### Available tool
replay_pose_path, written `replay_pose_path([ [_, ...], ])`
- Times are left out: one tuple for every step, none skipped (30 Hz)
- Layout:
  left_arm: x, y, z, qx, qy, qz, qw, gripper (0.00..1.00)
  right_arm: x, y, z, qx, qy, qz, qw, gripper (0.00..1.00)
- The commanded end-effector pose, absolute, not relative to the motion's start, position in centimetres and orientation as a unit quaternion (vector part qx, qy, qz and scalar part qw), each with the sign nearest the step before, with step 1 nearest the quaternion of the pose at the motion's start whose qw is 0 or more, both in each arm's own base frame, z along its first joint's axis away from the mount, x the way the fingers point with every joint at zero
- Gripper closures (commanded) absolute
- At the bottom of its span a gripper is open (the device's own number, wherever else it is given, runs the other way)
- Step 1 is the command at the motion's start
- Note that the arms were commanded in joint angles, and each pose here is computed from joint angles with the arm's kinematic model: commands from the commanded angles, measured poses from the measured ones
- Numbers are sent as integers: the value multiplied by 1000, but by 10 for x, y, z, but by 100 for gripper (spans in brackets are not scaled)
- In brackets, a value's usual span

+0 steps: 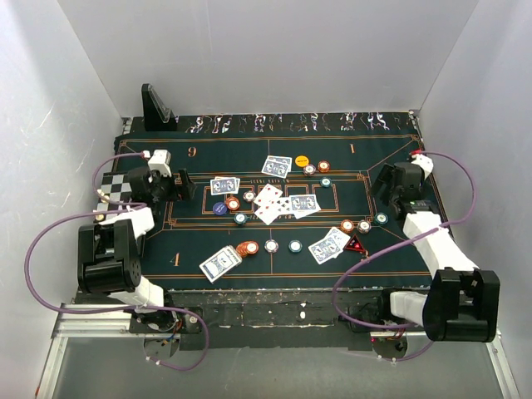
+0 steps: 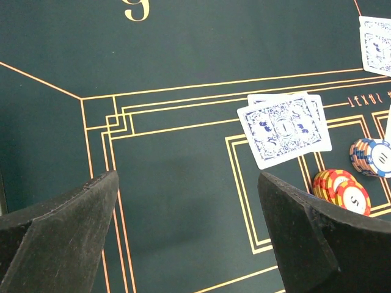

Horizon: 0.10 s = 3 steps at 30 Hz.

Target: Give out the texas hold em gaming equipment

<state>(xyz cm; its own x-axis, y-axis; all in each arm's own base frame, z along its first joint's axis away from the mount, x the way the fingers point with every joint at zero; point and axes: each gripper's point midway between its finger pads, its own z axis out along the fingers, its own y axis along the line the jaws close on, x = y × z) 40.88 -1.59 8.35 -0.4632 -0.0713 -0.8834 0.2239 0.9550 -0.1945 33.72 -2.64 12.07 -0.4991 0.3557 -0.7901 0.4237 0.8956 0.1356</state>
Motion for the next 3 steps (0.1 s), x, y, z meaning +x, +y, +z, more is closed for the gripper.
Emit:
replay_pose_path([
  [415, -13, 87, 50, 824, -125, 550, 2, 352, -28, 127, 220, 851, -28, 476, 2],
  [415, -12, 88, 51, 821, -123, 555, 2, 355, -28, 126, 220, 850, -28, 477, 2],
  [413, -14, 87, 51, 823, -125, 552, 2, 356, -28, 126, 221, 849, -26, 479, 2],
])
